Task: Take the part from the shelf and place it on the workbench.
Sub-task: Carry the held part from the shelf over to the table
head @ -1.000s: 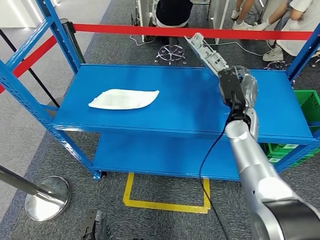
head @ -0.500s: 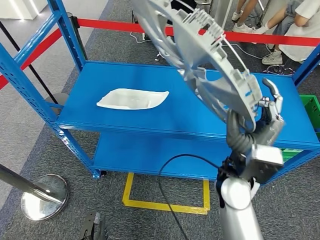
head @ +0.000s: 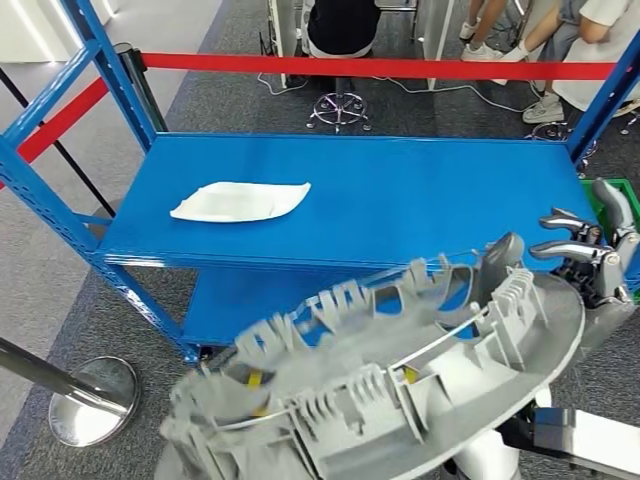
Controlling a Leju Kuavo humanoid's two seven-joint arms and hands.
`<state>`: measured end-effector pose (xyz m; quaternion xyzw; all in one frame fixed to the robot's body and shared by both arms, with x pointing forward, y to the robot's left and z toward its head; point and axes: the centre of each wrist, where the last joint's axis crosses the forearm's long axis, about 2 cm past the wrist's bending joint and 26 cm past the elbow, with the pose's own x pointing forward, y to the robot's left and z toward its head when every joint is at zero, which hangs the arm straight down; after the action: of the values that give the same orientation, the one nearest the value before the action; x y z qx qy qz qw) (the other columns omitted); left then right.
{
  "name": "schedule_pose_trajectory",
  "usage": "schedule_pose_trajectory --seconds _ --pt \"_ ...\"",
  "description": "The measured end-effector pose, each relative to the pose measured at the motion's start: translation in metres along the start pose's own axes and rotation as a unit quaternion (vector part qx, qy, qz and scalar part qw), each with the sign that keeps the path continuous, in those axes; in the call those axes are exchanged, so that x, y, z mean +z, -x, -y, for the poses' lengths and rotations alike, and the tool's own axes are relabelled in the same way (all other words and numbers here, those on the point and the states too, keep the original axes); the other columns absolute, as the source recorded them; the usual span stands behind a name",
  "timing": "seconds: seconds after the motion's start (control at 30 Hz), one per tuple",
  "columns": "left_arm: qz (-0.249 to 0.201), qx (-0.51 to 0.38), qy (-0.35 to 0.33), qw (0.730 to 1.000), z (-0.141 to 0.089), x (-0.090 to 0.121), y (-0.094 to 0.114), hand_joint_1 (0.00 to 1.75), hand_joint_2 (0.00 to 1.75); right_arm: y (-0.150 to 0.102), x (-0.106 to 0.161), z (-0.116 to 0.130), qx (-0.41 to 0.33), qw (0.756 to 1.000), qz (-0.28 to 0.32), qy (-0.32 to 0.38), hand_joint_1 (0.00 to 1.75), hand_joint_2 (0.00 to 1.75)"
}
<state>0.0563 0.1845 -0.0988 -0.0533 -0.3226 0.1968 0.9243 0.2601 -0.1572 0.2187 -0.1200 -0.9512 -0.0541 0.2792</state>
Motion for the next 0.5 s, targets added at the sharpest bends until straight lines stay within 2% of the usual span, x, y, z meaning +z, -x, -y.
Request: schedule_pose_trajectory --seconds 0.23,0.5 --pt "0.004 0.011 -0.006 1.000 0.000 -0.001 -0.001 0.00 1.75 -0.017 0.011 -0.005 -0.011 1.000 0.022 -0.017 1.75 1.75" --pt "0.002 0.027 -0.017 0.999 0.000 0.001 0.002 0.00 1.75 -0.032 0.033 -0.009 -0.005 1.000 0.014 -0.027 1.75 1.75"
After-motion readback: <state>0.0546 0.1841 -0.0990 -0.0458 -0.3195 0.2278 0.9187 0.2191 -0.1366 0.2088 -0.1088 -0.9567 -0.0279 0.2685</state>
